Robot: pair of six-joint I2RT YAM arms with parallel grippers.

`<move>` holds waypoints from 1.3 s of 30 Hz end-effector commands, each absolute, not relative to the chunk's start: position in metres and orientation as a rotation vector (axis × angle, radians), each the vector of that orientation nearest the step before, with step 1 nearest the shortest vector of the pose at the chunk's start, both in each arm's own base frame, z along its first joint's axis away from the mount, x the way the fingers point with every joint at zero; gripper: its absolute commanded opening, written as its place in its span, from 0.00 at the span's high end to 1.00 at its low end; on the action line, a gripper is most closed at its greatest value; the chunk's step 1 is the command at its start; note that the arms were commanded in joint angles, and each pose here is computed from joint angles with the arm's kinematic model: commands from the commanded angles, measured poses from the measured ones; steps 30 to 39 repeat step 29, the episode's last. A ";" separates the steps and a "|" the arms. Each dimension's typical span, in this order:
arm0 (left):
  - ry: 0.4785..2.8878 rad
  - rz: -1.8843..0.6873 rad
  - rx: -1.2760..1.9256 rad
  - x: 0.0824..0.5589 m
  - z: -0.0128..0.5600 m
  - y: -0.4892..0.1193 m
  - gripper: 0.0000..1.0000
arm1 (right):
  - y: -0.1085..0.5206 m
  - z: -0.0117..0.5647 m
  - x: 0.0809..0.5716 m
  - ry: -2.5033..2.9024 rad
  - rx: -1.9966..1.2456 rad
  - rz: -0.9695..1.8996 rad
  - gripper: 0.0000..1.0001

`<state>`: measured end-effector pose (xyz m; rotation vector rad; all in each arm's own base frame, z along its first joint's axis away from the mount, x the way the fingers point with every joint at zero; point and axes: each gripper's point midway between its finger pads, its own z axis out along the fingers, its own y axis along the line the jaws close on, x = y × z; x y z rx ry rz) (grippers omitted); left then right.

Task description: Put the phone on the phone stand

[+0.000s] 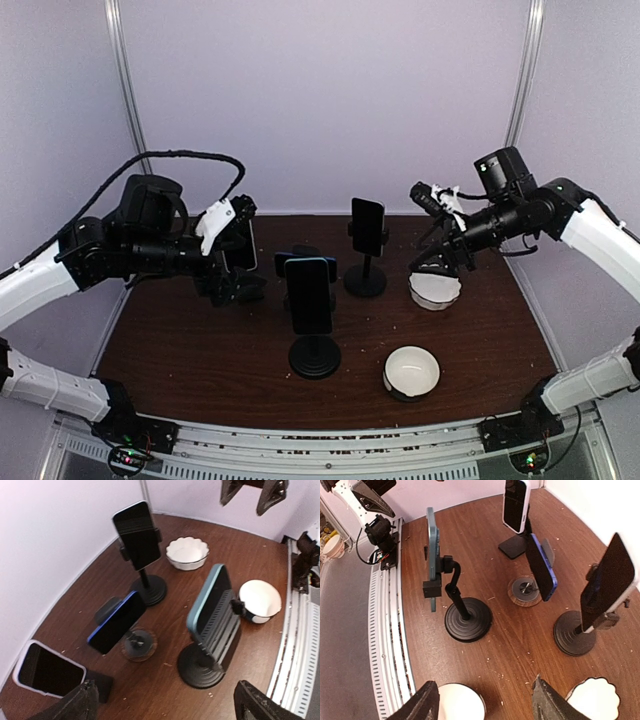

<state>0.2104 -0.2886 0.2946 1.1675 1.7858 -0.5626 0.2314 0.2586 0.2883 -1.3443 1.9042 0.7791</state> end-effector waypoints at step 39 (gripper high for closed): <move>1.653 0.234 0.079 0.275 0.358 -0.078 0.02 | 0.044 0.350 0.309 1.775 -0.178 0.212 0.00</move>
